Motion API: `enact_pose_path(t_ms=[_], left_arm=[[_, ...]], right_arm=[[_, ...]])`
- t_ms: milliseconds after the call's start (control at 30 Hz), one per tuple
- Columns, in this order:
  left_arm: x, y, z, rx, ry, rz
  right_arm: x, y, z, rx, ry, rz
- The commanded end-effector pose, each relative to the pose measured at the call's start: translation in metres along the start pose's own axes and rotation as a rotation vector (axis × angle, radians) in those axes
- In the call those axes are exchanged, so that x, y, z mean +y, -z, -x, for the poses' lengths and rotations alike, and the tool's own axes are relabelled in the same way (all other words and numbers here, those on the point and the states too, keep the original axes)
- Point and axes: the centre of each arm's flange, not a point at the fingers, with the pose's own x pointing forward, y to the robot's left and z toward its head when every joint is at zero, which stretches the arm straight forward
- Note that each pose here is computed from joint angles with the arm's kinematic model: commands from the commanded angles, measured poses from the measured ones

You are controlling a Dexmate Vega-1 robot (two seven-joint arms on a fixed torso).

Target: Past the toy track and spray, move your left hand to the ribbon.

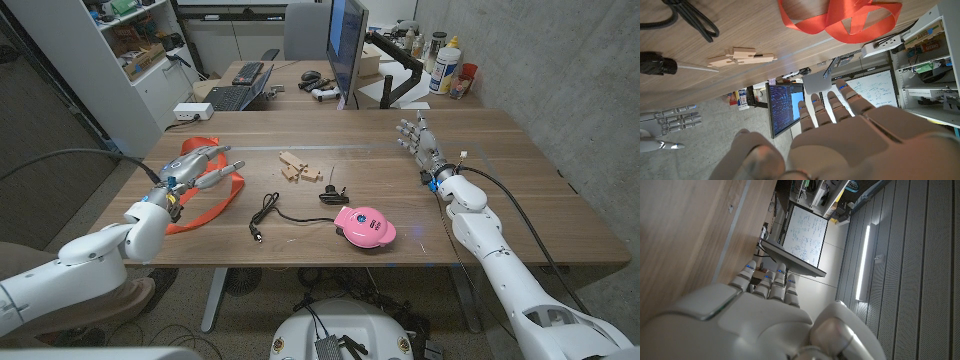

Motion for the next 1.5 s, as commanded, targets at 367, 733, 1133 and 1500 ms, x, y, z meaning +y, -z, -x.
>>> enact_pose_path(t_ms=[367,733,1133,1500], left_arm=[[0.006,0.029,0.0,0.08,0.022,-0.045],[0.007,0.031,-0.009,0.084,0.034,-0.056],[0.004,0.039,-0.017,0.089,0.06,-0.063],[0.001,0.047,-0.019,0.119,0.06,-0.06]], right_arm=[[0.003,-0.005,-0.004,-0.01,-0.013,0.011],[0.002,-0.007,-0.005,-0.016,-0.012,0.012],[0.002,-0.005,-0.005,-0.009,-0.004,0.028],[0.002,-0.005,-0.005,-0.007,0.0,0.034]])
